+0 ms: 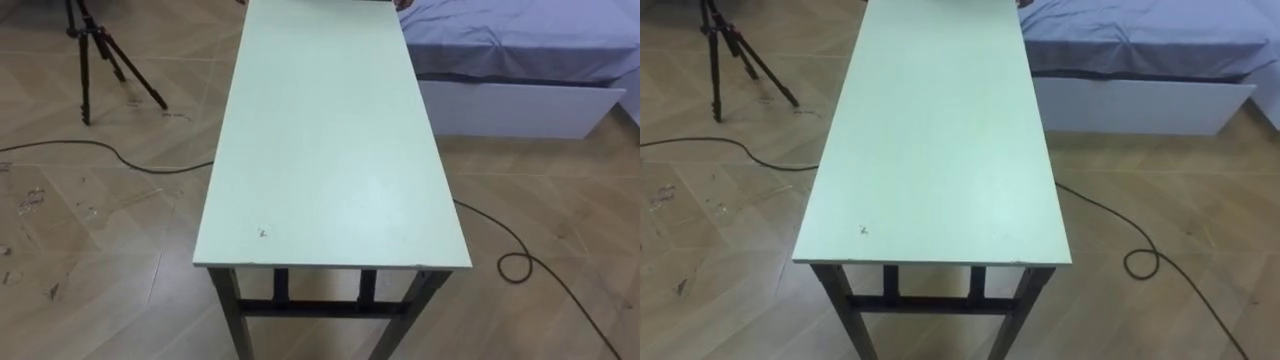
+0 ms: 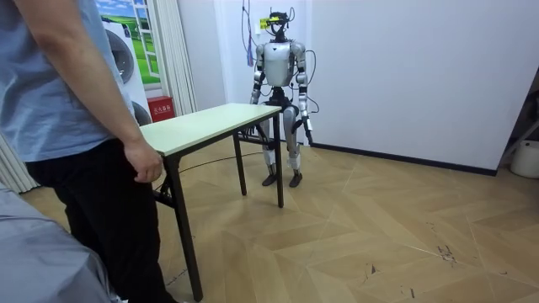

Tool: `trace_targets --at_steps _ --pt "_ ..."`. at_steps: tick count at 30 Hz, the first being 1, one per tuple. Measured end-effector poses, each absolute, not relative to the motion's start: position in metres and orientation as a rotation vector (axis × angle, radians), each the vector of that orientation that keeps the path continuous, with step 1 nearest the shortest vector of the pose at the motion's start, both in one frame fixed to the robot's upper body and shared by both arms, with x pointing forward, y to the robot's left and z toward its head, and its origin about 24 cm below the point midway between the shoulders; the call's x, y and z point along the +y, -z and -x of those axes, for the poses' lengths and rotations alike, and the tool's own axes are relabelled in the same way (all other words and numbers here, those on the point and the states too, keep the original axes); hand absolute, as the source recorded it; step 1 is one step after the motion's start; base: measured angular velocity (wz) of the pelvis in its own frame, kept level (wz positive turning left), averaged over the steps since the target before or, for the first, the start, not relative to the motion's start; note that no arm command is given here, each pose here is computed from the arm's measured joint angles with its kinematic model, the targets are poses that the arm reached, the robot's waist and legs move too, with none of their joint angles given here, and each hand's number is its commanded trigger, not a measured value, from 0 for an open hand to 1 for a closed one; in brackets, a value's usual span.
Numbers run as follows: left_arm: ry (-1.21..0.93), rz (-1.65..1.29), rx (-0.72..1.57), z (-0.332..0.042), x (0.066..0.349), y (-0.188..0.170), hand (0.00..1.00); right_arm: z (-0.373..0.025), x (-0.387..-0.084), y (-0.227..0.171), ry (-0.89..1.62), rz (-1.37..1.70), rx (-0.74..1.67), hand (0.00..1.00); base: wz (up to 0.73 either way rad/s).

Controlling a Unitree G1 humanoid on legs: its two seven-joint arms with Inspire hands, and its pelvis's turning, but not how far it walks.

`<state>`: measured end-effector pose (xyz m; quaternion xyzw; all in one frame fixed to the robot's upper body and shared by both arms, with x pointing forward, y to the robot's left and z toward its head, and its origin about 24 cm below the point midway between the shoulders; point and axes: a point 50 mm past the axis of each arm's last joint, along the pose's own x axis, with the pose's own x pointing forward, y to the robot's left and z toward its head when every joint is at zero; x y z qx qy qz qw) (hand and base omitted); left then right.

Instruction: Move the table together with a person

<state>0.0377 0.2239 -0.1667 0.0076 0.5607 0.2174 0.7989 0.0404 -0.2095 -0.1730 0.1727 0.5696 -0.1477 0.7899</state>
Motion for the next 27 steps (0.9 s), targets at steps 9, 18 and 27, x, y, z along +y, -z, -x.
trace_targets --at_steps 9,18,27 --pt "-0.378 0.391 0.957 -0.071 0.219 0.153 0.00 -0.077 -0.218 0.157 0.216 -0.472 0.988 0.00 0.05" --pt "-0.258 0.693 0.727 -0.067 0.202 0.125 0.00 -0.065 -0.200 0.133 0.071 -0.623 0.800 0.00 0.06" --pt "0.018 0.912 0.628 -0.088 0.157 0.098 0.00 -0.073 -0.158 0.110 -0.181 -0.790 0.714 0.00 0.01"
